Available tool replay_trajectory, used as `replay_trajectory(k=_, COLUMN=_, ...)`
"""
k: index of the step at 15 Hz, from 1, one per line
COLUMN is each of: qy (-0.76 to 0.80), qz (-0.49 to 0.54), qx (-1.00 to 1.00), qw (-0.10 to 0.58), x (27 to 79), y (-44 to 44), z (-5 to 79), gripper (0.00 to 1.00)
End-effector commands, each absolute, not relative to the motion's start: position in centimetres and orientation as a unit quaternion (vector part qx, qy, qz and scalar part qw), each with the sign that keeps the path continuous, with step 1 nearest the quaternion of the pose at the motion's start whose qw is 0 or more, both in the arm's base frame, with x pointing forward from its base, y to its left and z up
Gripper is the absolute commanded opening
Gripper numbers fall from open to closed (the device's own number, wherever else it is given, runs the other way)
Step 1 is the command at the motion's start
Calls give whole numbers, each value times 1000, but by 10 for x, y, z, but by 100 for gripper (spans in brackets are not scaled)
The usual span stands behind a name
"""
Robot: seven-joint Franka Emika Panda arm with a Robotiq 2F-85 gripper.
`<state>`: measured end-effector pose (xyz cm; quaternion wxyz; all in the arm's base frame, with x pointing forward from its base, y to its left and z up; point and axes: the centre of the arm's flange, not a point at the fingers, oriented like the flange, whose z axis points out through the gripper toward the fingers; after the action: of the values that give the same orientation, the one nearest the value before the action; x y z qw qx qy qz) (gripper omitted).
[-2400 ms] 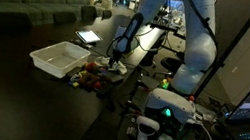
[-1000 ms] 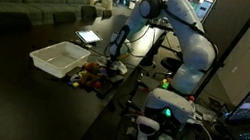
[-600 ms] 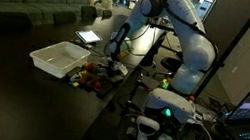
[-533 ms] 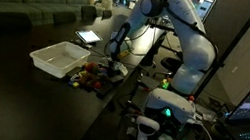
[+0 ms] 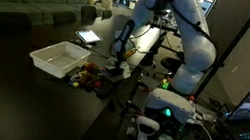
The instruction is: Pick up the towel, sweep the objects on the table to the left and put the towel in the container.
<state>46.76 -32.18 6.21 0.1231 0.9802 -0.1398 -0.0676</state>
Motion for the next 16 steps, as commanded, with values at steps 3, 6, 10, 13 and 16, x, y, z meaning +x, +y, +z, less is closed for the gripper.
replay_trajectory(k=3, qy=-163, qz=-94, qx=969, qw=161, x=414, y=-309, z=101, gripper=7)
replay_trajectory(k=6, qy=-166, qz=-113, qx=965, qw=171, x=390, y=-298, z=96, gripper=7)
replay_trajectory(k=10, qy=-169, qz=-149, qx=961, qw=159, x=364, y=-271, z=71, gripper=7)
replay_trajectory(k=13, qy=-167, qz=-170, qx=960, qw=147, x=351, y=-238, z=54, gripper=8)
replay_trajectory(k=16, qy=-146, qz=-180, qx=965, qw=120, x=353, y=-191, z=46, gripper=7)
